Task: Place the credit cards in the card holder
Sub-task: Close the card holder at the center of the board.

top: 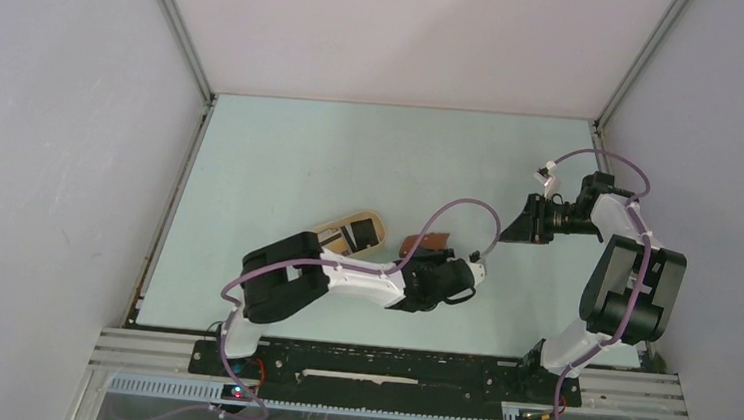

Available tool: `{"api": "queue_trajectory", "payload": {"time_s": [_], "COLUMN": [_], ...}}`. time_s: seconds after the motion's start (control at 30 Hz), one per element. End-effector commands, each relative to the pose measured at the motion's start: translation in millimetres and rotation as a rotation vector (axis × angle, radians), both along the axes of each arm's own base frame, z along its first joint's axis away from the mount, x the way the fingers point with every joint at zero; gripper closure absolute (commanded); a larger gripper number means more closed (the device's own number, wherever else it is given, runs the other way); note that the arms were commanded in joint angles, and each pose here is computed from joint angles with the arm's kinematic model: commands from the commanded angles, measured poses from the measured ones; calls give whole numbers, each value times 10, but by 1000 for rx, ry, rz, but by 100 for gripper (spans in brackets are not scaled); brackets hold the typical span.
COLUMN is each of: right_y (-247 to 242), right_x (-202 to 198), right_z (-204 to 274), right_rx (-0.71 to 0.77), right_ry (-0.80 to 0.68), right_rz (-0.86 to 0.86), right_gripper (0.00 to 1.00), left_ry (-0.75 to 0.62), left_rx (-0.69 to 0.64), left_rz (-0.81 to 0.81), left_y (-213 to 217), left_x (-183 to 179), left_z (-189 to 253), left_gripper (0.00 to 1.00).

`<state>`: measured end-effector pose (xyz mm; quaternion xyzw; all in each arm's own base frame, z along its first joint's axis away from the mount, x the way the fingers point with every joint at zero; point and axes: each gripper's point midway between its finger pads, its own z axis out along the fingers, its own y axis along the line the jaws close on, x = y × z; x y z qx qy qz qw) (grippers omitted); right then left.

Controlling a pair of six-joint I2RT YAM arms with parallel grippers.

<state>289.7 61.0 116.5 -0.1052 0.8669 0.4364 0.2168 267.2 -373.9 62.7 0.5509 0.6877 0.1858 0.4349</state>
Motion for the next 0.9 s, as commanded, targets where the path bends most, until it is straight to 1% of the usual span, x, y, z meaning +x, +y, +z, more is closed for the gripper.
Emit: {"api": "queue_trajectory", "payload": {"time_s": [0.0, 0.1, 0.13, 0.23, 0.33, 0.43, 0.6, 0.67, 0.73, 0.77, 0.87], "right_y": [-1, -1, -2, 4, 15, 33, 120, 192, 281, 329, 485], "right_x": [4, 4, 5, -1, -9, -10, -35, -54, -76, -83, -86], "right_z": [30, 26, 26, 32, 50, 81, 173, 233, 300, 352, 518], "right_rx": [19, 20, 19, 21, 19, 9, -9, -29, -55, -68, -112], "right_ry": [-16, -12, -13, -14, -22, -45, -106, -161, -227, -267, -402], "right_rz": [4, 4, 4, 6, 12, 25, 71, 115, 174, 207, 304], "right_gripper": [60, 60, 61, 60, 60, 60, 60, 59, 57, 57, 54], "left_ry": [-17, 34, 50, 123, 181, 198, 213, 218, 193, 190, 293], "left_rx": [-14, -23, -32, -83, -150, -226, -400, -480, -597, -640, -799], "left_rz": [33, 36, 37, 18, 16, 36, 58, 86, 171, 209, 281], "left_y": [-119, -142, -150, -196, -203, -186, -97, 2, 163, 239, 375], "left_x": [-93, -194, -229, -369, -471, -515, -588, -603, -558, -531, -443], "left_z": [-37, -137, -143, -120, -33, 166, 681, 835, 1034, 1081, 1117], "left_gripper": [74, 70, 65, 42, 28, 22, 18, 15, 5, 1, 0]}}
